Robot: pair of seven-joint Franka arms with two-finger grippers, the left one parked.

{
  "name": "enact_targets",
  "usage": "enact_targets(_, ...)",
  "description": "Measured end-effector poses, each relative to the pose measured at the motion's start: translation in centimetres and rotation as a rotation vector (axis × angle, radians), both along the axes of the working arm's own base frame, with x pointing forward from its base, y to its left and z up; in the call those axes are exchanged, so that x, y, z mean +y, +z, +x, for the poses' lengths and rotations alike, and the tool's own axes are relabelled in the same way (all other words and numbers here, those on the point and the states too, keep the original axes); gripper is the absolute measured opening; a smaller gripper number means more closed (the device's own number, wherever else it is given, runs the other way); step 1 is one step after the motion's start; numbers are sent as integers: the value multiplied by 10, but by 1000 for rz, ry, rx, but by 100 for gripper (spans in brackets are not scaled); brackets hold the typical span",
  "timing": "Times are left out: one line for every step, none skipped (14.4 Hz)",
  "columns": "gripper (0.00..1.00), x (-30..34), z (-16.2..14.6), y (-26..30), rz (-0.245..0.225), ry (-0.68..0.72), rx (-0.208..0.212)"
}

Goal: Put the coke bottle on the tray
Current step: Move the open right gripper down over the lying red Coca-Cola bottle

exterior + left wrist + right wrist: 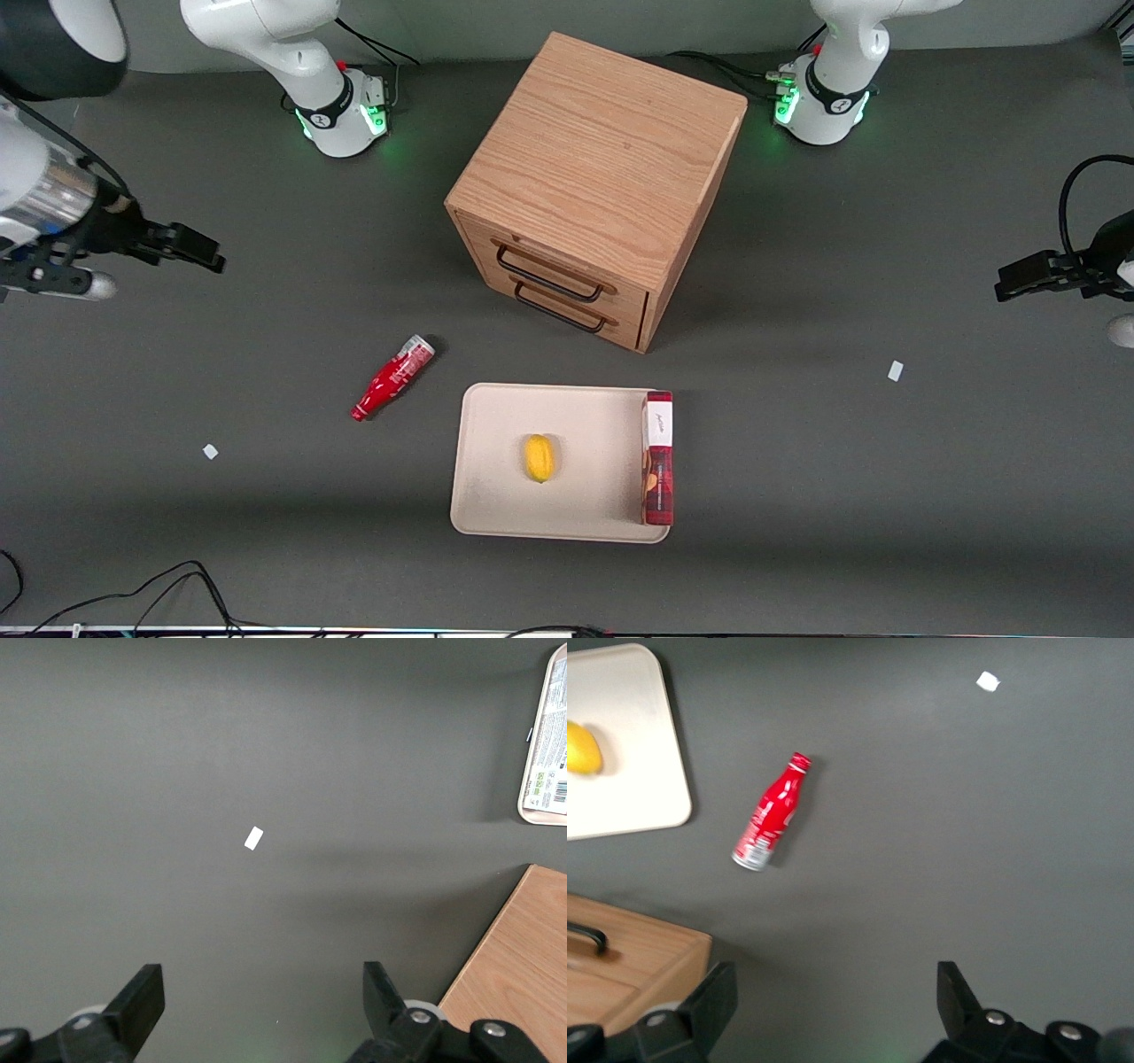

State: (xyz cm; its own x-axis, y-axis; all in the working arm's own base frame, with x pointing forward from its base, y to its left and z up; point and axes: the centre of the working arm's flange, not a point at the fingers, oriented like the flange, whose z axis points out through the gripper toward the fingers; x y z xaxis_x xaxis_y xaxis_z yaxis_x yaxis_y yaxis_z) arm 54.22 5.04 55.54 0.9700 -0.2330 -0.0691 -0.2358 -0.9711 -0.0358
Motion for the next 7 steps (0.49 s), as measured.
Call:
enact_targets(100, 16, 7, -14, -5, -39, 0)
enact_targets(100, 30, 14, -32, -12, -81, 1)
enact_targets(100, 40, 20, -51, -16, -119, 1)
enact_targets(100, 51, 25, -73, -19, -153, 0)
enact_targets(100, 61, 28, -94, -22, -188, -2)
enact_targets(100, 69, 30, -115, -23, -219, -8)
enact_targets(100, 77, 31, -138, -23, -243, -16)
